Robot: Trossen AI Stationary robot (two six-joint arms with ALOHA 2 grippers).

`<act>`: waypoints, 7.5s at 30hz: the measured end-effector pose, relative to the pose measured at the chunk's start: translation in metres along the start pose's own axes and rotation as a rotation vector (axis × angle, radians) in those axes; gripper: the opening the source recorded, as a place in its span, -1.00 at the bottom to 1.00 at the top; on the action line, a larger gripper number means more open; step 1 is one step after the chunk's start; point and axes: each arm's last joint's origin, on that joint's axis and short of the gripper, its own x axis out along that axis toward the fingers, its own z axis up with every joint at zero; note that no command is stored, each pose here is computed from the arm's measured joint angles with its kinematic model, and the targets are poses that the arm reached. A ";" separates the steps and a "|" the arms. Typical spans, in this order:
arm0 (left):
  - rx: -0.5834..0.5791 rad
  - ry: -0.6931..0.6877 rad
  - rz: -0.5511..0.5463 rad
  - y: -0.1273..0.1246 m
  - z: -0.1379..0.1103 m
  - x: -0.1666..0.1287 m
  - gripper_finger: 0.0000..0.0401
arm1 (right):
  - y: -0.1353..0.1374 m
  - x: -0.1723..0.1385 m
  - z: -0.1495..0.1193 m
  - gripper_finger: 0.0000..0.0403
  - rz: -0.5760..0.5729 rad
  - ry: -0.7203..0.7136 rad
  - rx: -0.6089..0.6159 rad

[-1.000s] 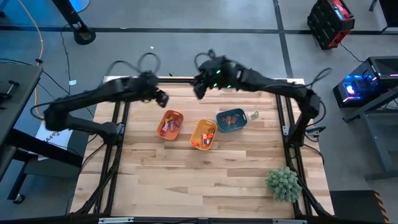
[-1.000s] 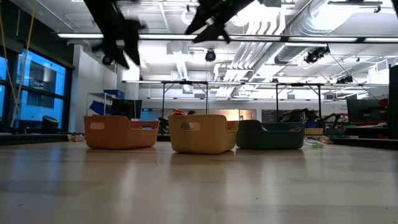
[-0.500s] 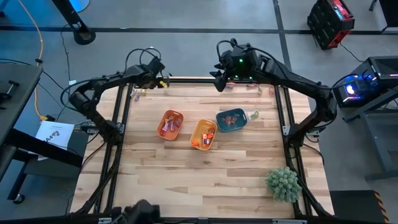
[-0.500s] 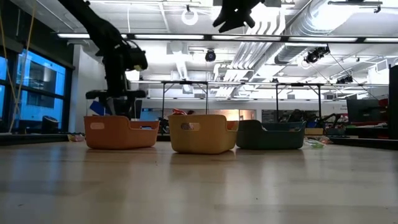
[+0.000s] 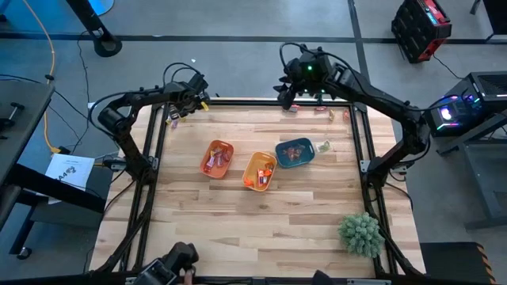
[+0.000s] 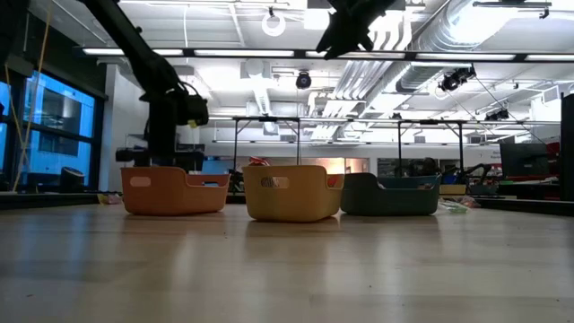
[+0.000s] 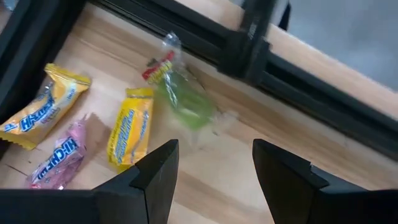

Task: Sort candy
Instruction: Put the green gummy into the blue bin, then put the yellow candy into the orange bin, then move the purple candy

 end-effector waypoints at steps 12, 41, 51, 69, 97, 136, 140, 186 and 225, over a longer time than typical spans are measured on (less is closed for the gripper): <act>-0.091 -0.004 0.042 0.004 0.010 0.026 -0.04 | -0.009 0.000 0.001 -0.11 -0.009 -0.006 0.062; 0.718 0.004 -0.900 -0.057 -0.100 -0.133 -1.00 | -0.001 0.000 -0.002 -0.11 0.019 0.022 0.052; 0.853 0.052 -1.301 -0.112 -0.188 -0.145 -1.00 | -0.004 -0.033 0.019 -0.11 0.106 -0.194 0.136; 1.125 0.132 -1.248 -0.157 -0.226 -0.146 -0.21 | -0.003 -0.063 0.022 -0.11 0.115 -0.243 0.206; 0.177 -0.117 -0.115 0.022 -0.034 -0.043 0.04 | -0.002 -0.062 0.019 -0.11 0.107 -0.216 0.155; 0.009 -0.080 0.047 0.022 -0.030 0.007 -0.96 | -0.002 -0.060 0.012 -0.11 0.098 -0.145 0.124; 0.164 -0.134 -0.083 0.011 -0.037 -0.020 -0.99 | -0.002 -0.060 0.010 -0.11 0.098 -0.130 0.124; 0.314 -0.134 0.006 0.023 -0.082 -0.065 -0.04 | -0.006 -0.060 0.012 -0.11 0.087 -0.142 0.143; 0.157 -0.100 0.336 0.030 -0.050 0.022 -0.36 | -0.006 -0.058 0.008 -0.11 0.084 -0.105 0.114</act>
